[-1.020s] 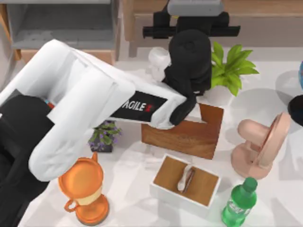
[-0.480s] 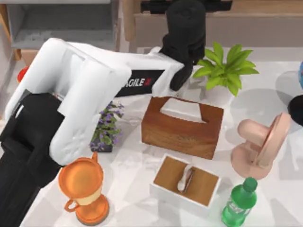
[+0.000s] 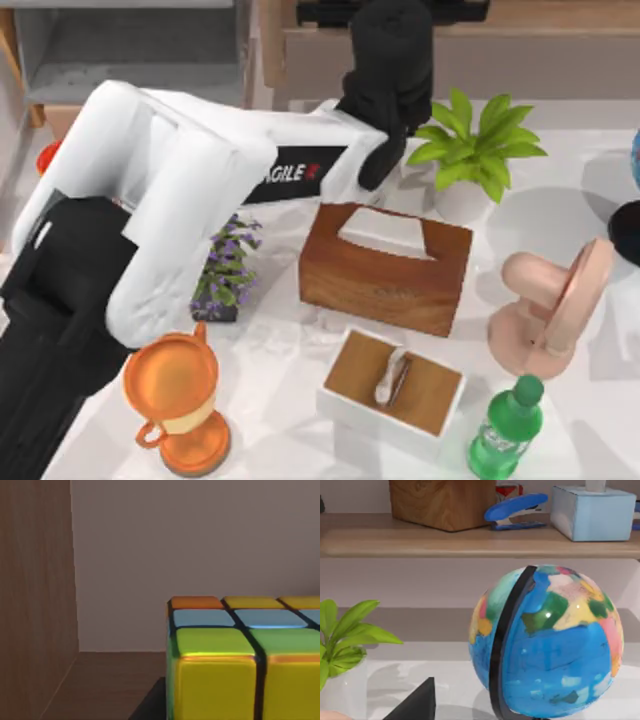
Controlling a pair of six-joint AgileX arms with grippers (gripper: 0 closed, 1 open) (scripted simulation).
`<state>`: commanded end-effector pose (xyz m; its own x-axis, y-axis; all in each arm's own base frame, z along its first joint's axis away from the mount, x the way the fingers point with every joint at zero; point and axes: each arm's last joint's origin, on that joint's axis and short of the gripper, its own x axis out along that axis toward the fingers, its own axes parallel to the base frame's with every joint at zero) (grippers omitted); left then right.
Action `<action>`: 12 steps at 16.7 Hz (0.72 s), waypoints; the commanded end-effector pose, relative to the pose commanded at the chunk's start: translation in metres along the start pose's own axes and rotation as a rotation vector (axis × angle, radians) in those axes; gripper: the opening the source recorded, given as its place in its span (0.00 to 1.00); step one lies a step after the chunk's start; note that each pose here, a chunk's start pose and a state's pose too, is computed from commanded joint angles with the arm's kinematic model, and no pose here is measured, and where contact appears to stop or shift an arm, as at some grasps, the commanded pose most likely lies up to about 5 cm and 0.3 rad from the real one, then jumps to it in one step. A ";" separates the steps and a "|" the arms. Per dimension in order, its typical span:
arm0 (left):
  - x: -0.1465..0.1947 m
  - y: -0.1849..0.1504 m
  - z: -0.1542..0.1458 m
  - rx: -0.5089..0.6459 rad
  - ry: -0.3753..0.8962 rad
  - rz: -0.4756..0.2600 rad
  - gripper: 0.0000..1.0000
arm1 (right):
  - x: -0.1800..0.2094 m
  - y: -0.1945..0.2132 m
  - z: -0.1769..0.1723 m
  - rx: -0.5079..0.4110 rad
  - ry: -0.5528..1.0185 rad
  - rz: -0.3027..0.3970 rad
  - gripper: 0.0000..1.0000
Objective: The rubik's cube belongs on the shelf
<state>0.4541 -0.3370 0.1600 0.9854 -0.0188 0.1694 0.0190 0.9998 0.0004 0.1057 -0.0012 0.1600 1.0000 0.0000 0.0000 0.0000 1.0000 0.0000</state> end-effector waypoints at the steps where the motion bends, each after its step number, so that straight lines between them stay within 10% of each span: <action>1: 0.000 0.000 0.000 0.000 0.000 0.000 0.30 | 0.000 0.000 0.000 0.000 0.000 0.000 1.00; 10: 0.000 0.000 0.000 0.000 0.000 0.000 0.98 | 0.000 0.000 0.000 0.000 0.000 0.000 1.00; 12: 0.000 0.000 0.000 0.000 0.000 0.000 1.00 | 0.000 0.000 0.000 0.000 0.000 0.000 1.00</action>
<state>0.4541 -0.3370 0.1600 0.9854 -0.0188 0.1694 0.0190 0.9998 0.0004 0.1057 -0.0012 0.1600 1.0000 0.0000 0.0000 0.0000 1.0000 0.0000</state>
